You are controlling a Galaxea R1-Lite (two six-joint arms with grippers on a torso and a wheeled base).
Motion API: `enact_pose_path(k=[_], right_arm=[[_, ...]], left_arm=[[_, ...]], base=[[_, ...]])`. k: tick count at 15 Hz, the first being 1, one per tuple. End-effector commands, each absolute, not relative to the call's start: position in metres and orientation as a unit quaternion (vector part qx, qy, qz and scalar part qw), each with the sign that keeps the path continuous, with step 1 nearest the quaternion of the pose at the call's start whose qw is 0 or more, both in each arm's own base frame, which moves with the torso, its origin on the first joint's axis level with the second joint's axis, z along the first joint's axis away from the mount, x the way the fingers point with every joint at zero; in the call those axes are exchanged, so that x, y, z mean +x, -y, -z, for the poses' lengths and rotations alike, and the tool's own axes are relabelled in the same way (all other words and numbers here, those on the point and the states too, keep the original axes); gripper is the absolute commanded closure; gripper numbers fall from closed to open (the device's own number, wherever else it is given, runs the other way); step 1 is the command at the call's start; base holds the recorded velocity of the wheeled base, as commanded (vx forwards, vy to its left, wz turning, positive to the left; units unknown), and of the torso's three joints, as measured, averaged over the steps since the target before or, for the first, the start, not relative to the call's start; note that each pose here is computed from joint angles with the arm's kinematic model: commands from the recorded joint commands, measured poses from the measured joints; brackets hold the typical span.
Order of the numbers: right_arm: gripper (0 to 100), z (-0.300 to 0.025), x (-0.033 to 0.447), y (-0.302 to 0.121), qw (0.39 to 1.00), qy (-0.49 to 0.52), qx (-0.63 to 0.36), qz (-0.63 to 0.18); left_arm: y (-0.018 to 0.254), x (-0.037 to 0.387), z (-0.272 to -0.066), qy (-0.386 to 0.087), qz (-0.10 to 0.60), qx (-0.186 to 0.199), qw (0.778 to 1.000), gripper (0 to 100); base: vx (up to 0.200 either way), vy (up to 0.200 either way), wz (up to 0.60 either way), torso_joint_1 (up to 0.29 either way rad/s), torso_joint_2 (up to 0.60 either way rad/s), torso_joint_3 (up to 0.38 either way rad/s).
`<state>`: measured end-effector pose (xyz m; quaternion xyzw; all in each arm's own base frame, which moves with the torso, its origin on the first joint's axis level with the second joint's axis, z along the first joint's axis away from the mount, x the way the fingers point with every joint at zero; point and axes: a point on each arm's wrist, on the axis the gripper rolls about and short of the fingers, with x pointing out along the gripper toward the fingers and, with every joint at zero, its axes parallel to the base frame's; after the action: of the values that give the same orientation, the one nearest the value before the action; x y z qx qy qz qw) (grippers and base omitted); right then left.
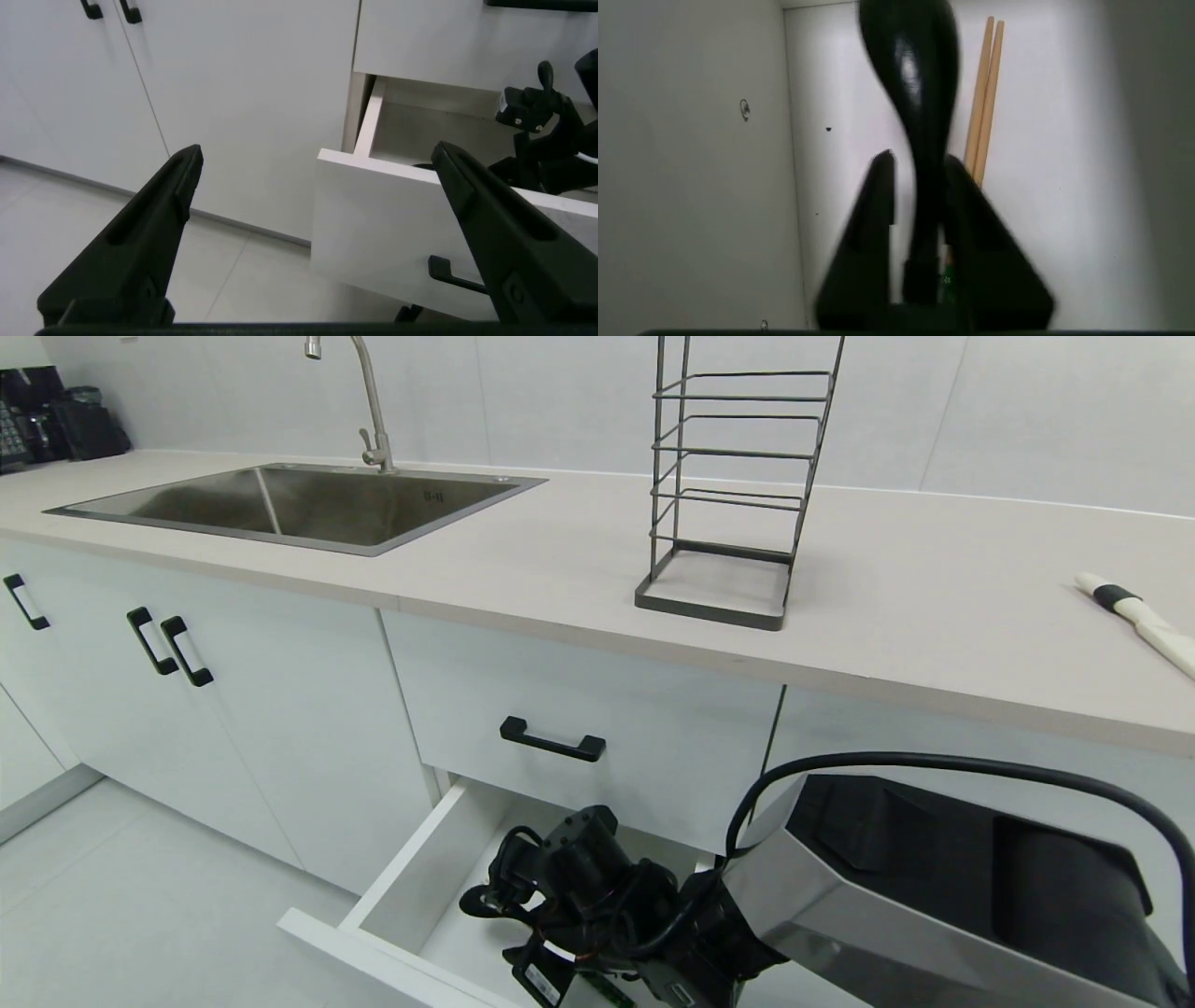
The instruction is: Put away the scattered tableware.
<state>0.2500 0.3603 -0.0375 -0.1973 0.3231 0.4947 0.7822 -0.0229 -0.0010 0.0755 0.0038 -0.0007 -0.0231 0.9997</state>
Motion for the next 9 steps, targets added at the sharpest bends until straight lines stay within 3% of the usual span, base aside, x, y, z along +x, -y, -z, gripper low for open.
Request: enact_pose_path(k=[1, 9], right_arm=[[0, 0.0388, 0.2502, -0.3602, 0.782, -0.324, -0.198, -0.494], [0, 0.0331, 0.2493, -0.3601, 0.784, -0.319, -0.196, -0.496]], left_arm=[[0.001, -0.0228, -0.0755, 0.0, 0.023, 0.004, 1.0, 0], [0.001, -0.0228, -0.0755, 0.0, 0.023, 0.004, 1.0, 0]], base=[[0.0, 0.0, 0.0, 0.0, 0.0, 0.0], [0.0, 0.0, 0.0, 0.0, 0.0, 0.0]])
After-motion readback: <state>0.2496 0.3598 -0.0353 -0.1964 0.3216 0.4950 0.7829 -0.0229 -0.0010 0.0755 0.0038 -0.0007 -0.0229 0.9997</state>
